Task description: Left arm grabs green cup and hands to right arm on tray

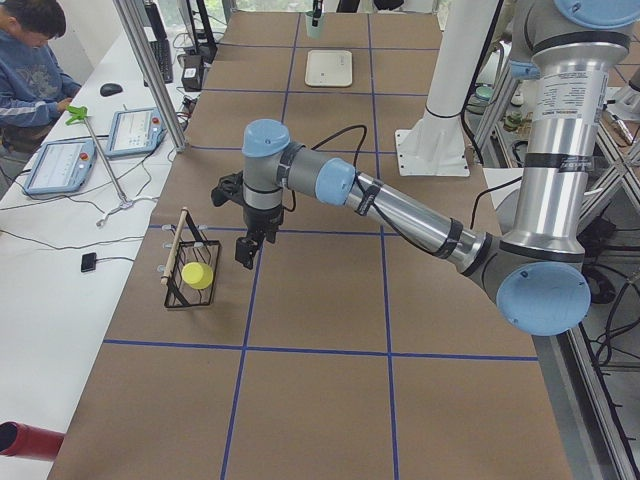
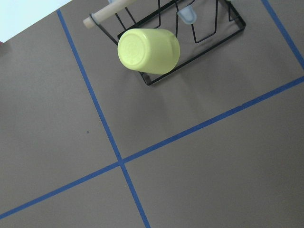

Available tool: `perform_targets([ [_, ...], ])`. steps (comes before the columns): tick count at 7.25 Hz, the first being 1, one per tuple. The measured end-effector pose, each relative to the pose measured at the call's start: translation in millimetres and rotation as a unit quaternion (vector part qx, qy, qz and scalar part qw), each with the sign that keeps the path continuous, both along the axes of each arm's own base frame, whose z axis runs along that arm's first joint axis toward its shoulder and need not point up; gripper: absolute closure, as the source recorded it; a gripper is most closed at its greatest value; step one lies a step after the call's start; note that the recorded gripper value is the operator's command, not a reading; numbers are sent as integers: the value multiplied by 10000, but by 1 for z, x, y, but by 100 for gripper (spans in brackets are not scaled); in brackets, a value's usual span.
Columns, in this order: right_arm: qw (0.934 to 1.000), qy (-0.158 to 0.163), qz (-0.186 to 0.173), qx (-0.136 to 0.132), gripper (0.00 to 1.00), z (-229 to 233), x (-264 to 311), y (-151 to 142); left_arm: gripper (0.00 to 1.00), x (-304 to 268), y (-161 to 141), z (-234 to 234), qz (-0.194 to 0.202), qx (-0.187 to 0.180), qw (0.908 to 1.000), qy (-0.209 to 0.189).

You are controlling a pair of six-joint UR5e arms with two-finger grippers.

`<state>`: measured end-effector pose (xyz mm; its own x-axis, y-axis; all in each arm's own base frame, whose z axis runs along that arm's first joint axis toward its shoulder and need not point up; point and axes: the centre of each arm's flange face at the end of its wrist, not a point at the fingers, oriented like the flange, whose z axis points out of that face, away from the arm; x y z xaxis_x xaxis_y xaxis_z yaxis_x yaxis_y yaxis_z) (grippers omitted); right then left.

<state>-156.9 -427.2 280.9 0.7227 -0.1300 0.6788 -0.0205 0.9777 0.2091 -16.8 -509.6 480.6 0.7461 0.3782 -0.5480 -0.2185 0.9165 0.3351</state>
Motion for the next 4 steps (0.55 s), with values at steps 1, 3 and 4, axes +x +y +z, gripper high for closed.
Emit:
perform_targets([
  [1,9999,49,-165,15,100,13,6,11,0,-14,4,26,-73,-463,9989,86],
  [3,9993,23,-363,127,100,51,16,31,0,-48,29,70,-313,-1055,9938,160],
  [4,9990,-18,-397,198,100,74,22,42,0,-57,55,96,-361,-1109,9930,189],
])
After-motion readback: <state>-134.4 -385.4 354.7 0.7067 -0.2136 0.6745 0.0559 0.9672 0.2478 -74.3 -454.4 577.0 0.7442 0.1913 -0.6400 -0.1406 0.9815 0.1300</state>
